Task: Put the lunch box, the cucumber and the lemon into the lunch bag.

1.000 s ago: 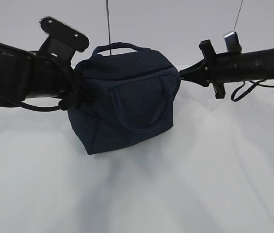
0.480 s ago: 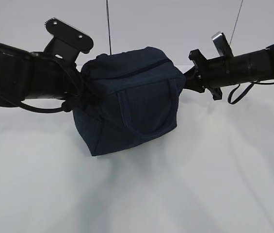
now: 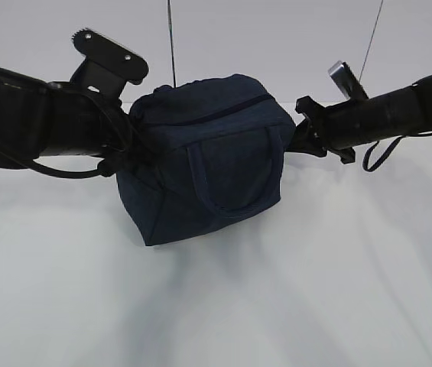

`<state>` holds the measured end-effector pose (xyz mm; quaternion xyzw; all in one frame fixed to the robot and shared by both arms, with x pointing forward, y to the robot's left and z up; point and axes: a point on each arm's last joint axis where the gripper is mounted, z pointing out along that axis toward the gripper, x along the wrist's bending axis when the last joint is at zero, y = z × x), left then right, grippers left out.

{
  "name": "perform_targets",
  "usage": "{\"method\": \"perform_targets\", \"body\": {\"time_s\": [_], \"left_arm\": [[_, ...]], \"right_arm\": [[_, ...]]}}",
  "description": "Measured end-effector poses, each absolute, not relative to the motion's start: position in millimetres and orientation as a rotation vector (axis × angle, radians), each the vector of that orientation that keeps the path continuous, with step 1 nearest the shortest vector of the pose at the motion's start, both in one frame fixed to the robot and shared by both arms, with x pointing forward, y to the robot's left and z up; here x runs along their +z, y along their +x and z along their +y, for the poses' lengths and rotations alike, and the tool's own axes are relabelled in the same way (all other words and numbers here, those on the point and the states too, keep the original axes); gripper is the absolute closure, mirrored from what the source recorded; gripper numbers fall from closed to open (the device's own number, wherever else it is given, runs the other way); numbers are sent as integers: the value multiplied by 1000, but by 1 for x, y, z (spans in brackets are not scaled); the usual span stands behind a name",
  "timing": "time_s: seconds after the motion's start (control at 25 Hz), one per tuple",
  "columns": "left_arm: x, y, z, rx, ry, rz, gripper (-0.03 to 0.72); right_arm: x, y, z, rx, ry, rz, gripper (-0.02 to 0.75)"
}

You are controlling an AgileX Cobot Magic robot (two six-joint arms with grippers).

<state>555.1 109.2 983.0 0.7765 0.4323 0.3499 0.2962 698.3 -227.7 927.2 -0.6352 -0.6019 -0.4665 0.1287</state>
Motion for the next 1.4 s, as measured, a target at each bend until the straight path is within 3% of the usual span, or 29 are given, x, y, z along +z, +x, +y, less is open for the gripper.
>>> {"method": "perform_targets", "body": {"time_s": [0.28, 0.64, 1.12, 1.2, 1.4], "left_arm": [[983, 555, 109, 932, 2066, 1148, 698], [984, 556, 110, 949, 2071, 1136, 698], [988, 560, 121, 1127, 2068, 1163, 698], [989, 560, 122, 1158, 2071, 1151, 698], [991, 562, 122, 1203, 2080, 1111, 698]], "right_arm": [[908, 702, -227, -1320, -1831, -1801, 738], [907, 707, -228, -1289, -1779, -1932, 738], [906, 702, -225, -1259, -1681, -2023, 730], [905, 700, -224, -1260, -1628, -2054, 675], [911, 702, -221, -1274, -1441, -2162, 442]]}}
